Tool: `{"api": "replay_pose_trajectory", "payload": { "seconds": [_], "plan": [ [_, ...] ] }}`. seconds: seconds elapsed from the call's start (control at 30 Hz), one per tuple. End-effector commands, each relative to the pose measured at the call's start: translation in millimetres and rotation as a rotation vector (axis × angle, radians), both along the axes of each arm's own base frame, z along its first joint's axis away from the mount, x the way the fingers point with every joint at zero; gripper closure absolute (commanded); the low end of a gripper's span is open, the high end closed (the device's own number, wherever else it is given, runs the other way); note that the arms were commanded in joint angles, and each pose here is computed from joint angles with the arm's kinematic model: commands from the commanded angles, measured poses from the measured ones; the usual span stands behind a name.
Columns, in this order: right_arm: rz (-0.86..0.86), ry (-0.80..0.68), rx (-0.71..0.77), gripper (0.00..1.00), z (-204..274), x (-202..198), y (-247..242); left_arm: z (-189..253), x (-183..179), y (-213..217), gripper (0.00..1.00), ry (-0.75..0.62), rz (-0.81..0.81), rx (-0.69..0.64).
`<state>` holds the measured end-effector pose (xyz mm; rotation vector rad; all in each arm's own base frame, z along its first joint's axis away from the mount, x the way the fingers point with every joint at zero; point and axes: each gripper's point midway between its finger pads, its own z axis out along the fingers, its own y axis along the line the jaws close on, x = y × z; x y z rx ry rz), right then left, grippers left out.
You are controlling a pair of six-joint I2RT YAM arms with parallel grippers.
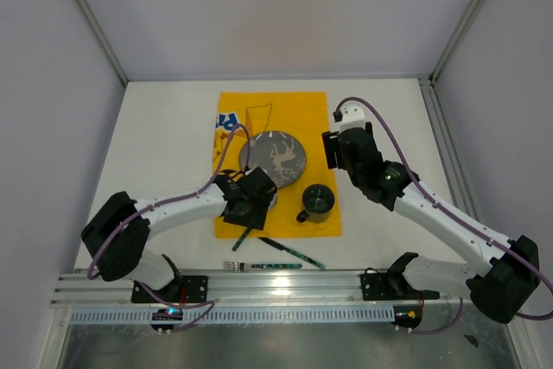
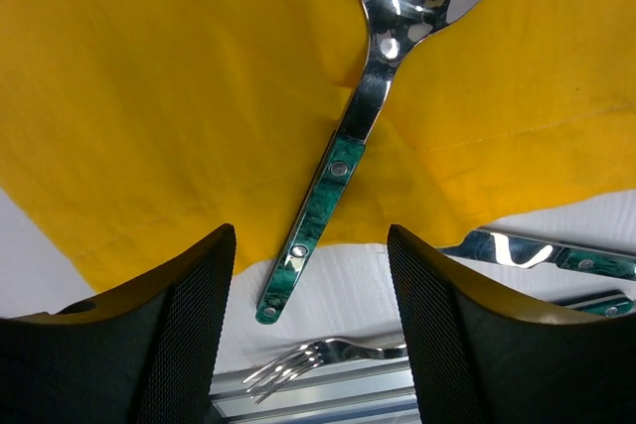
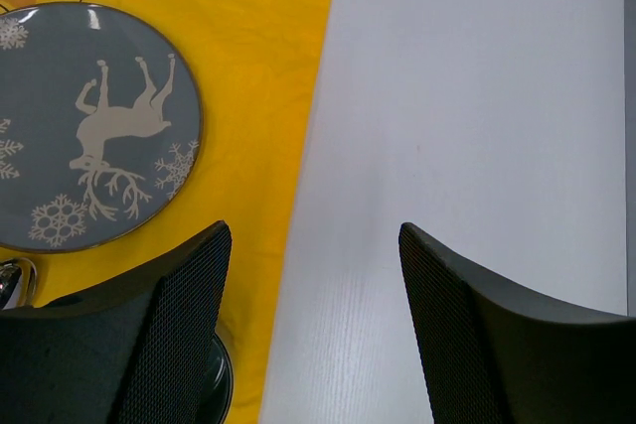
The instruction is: Set the dinner table for one person
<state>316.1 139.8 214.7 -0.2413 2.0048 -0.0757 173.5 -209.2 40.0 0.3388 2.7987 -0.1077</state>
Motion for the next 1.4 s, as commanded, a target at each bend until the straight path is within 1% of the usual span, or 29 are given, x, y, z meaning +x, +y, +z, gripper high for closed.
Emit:
{"api": "replay_pose_trajectory", "payload": {
  "seconds": [0.0, 0.1, 0.2, 0.33, 0.47, 0.73, 0.83, 0.87, 0.9, 0.93, 0.97, 1.1, 1.23, 1.37],
  "plan": [
    [-0.011, -0.03, 0.05, 0.27, 9.4, -0.3, 0.1, -3.9, 8.9, -15.4, 0.35, -0.004, -0.012, -0.037],
    [-0.014, -0.031, 0.049, 0.27, 8.9, -0.9, -1.4, -8.7, 8.7, -19.0, 0.37, 0.01, -0.016, -0.041],
    [-0.016, -0.027, 0.051, 0.27, 7.7, -1.2, -2.2, -15.7, 5.4, -20.6, 0.42, 0.036, -0.02, -0.04],
    [-0.012, -0.023, 0.052, 0.27, 6.1, -0.4, -1.0, -17.0, 4.2, -17.9, 0.46, 0.036, -0.017, -0.034],
    [-0.009, -0.018, 0.054, 0.27, 4.2, 0.1, 0.5, -17.1, 2.3, -14.3, 0.56, 0.034, -0.016, -0.029],
    [-0.008, -0.005, 0.052, 0.27, 0.3, -0.4, 1.2, -18.7, 2.2, -16.5, 0.66, 0.038, -0.015, -0.037],
    [-0.011, -0.005, 0.05, 0.27, -0.6, -1.1, 0.1, -20.3, 1.3, -16.4, 0.75, 0.045, -0.019, -0.034],
    [-0.009, -0.006, 0.052, 0.27, -0.2, -1.2, 0.3, -20.7, 1.6, -16.4, 0.81, 0.044, -0.02, -0.033],
    [-0.01, -0.004, 0.048, 0.27, -1.0, -1.5, -0.3, -21.3, 1.1, -15.2, 0.85, 0.047, -0.021, -0.026],
    [-0.011, -0.002, 0.048, 0.27, -1.5, -1.4, -0.1, -21.5, 2.0, -13.0, 0.98, 0.041, -0.016, -0.015],
    [-0.012, -0.002, 0.05, 0.27, -1.9, -1.4, -0.1, -21.0, 2.2, -12.8, 1.0, 0.043, -0.014, -0.011],
    [-0.013, -0.006, 0.055, 0.27, -0.4, -0.9, 0.4, -16.0, 3.7, -11.0, 1.0, 0.032, -0.023, -0.003],
    [-0.015, -0.008, 0.054, 0.27, -0.1, -0.3, 0.2, -7.0, 7.9, -6.0, 1.0, 0.012, -0.042, 0.031],
    [-0.014, -0.006, 0.055, 0.27, -1.2, -1.1, 0.0, 10.0, 13.6, -3.3, 1.0, -0.003, -0.068, 0.069]
  ]
}}
